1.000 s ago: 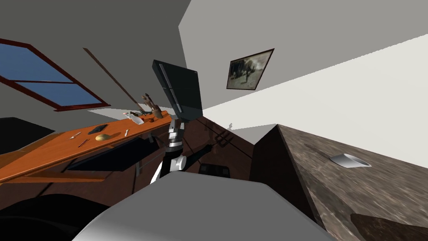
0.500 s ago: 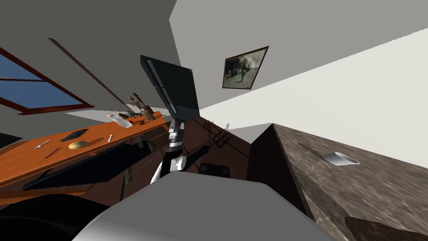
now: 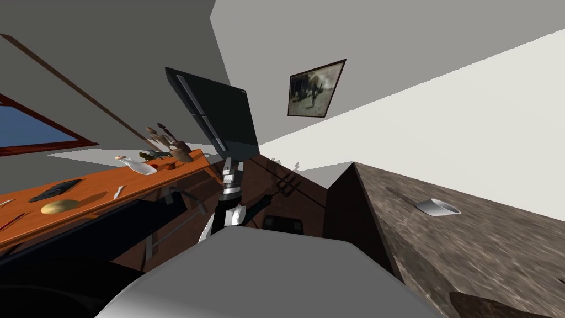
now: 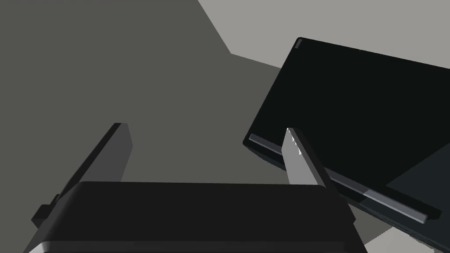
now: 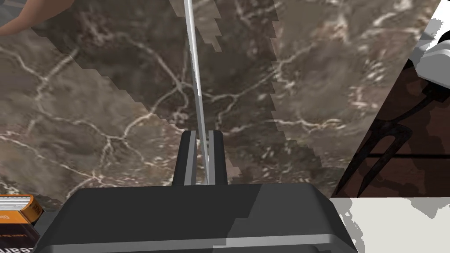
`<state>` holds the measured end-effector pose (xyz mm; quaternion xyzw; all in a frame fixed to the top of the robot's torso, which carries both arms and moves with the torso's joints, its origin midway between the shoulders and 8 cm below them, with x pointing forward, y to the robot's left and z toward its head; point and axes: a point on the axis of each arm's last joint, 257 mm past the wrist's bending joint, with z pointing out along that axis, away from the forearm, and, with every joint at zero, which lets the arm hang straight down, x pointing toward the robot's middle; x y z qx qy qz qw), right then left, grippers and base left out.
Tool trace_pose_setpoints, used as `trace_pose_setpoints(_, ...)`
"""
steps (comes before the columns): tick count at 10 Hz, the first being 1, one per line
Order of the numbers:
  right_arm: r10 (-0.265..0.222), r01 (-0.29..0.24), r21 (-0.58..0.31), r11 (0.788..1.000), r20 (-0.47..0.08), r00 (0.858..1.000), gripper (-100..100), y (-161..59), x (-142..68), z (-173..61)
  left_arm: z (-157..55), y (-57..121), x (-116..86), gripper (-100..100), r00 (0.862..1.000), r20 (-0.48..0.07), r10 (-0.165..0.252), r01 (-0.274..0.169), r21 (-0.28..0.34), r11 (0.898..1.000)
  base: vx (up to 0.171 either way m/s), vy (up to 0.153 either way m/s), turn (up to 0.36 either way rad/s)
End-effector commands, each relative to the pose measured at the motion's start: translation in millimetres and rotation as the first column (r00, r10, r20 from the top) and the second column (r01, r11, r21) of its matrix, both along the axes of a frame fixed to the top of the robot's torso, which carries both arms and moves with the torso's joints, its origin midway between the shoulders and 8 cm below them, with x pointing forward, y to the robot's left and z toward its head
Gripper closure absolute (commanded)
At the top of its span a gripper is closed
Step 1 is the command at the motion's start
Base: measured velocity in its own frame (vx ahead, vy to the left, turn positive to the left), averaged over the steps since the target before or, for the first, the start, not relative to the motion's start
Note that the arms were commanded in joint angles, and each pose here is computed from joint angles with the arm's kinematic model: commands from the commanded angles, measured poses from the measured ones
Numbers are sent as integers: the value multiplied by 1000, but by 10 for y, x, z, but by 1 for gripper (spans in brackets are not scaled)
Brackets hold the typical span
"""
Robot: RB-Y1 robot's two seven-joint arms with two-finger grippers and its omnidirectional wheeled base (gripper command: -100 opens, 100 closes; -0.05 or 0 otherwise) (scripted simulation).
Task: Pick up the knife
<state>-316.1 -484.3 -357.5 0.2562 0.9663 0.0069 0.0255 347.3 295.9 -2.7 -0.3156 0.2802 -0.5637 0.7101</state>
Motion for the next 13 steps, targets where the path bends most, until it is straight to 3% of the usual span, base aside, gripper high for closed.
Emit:
trace_pose_setpoints(1,-17,17,-4,1000,7,1000,100,225,-87,23,0,0,0,0,1000,0,0,0,0,1000,122,-120,-185)
trace_pose_setpoints(4,38,-38,-8,999,2,999,100,230,-113,43,0,0,0,0,1000,0,0,0,0,1000,75,-55,-28)
trace_pose_setpoints(5,6,-6,-13,1000,5,1000,100,446,-201,81,0,0,0,0,1000,0,0,0,0,1000,96,-97,-224)
trace_pose_setpoints(7,51,-51,-16,999,0,999,100,451,-227,101,0,0,0,0,1000,0,0,0,0,1000,98,-86,-55)
trace_pose_setpoints(8,9,-9,-23,1000,0,1000,100,666,-313,149,0,0,0,0,1000,0,0,0,0,1000,129,-110,-165)
trace_pose_setpoints(10,55,-55,-27,998,-5,998,100,669,-333,167,0,1,0,0,1000,0,0,0,0,1000,104,-69,-73)
trace_pose_setpoints(12,54,-54,-27,998,-4,999,100,664,-324,168,0,-1,0,0,1000,0,0,0,0,1000,5,0,16)
trace_pose_setpoints(13,58,-58,-27,998,-3,998,0,664,-321,167,0,-1,0,0,1000,0,0,0,0,1000,0,0,0)
